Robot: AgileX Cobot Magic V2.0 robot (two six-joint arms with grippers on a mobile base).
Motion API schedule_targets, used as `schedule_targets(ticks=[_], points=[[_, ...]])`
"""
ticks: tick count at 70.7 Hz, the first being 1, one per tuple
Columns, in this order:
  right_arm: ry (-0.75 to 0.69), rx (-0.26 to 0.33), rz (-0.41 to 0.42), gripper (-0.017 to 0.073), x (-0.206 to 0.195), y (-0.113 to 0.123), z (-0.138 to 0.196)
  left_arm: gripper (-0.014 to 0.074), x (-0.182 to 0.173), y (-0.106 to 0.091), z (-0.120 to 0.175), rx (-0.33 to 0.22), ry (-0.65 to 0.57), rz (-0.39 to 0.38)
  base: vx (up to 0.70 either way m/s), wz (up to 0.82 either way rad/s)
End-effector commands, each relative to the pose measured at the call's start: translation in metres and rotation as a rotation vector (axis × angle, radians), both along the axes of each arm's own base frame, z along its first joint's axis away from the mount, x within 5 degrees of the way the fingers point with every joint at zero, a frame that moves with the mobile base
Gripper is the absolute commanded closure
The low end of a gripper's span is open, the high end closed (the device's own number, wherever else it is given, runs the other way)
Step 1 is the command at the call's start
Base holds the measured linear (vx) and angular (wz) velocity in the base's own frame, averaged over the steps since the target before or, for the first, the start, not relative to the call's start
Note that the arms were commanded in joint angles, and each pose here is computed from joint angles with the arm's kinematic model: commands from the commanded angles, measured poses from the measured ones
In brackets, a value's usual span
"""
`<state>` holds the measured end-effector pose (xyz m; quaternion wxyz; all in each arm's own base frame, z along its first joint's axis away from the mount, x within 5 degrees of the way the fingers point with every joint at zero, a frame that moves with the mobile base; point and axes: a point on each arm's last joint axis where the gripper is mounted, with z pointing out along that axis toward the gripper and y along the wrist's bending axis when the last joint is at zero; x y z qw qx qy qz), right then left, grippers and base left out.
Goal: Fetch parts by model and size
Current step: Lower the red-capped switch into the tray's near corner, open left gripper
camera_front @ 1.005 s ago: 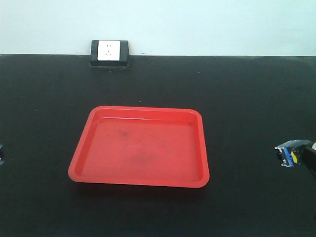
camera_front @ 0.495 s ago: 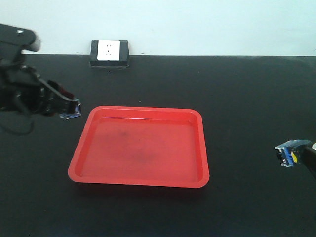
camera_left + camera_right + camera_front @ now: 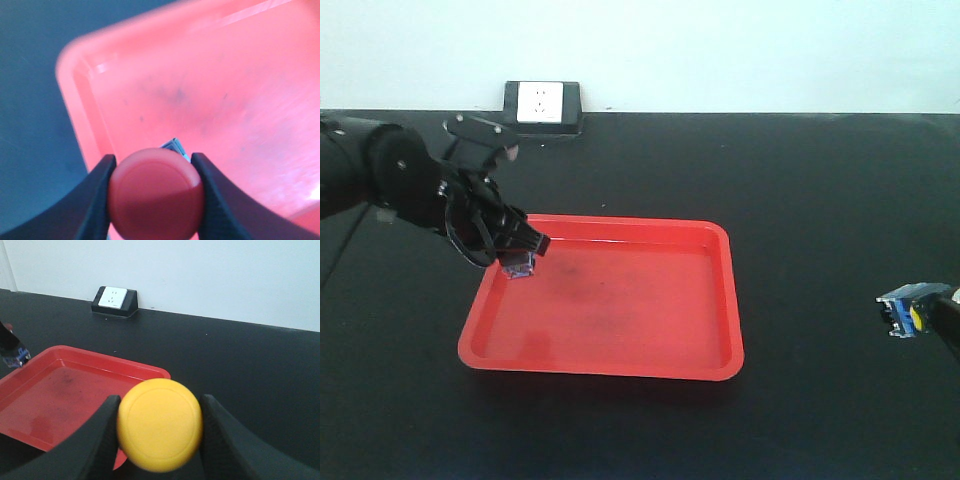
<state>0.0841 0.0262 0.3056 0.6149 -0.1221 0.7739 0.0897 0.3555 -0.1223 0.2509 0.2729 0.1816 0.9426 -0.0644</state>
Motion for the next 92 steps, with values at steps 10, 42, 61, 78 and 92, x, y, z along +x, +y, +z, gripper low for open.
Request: schedule_targets(ticks=[10,42,61,78,92], points=[[-0.112,0.014,-0.001,0.0564,0.001,0.0,0.017,0.0497,0.014,-0.006,-0.001,-0.021,-0.06,0.001,0.0,0.0],[-0.112,0.014,-0.001,0.0564,0.001,0.0,0.017,0.027,0.019,-0.006,-0.027,0.038,0.016,-0.011,0.0,0.0],[-0.112,0.014,-0.001,0.0564,0.001,0.0,0.017,0.0248,0.015,-0.007,-0.026,0.043,0.041,-0.015,0.0,0.0],[-0.112,0.014,-0.001,0.0564,0.001,0.0,0.017,0.0243,0.013,-0.007,-0.027,0.06,0.063,-0.022,0.0,0.0],[-0.112,0.014,-0.001,0.0564,0.001,0.0,0.017,0.0128,0.017,-0.008,-0.013,0.057,0.072,-0.024,0.0,0.0]])
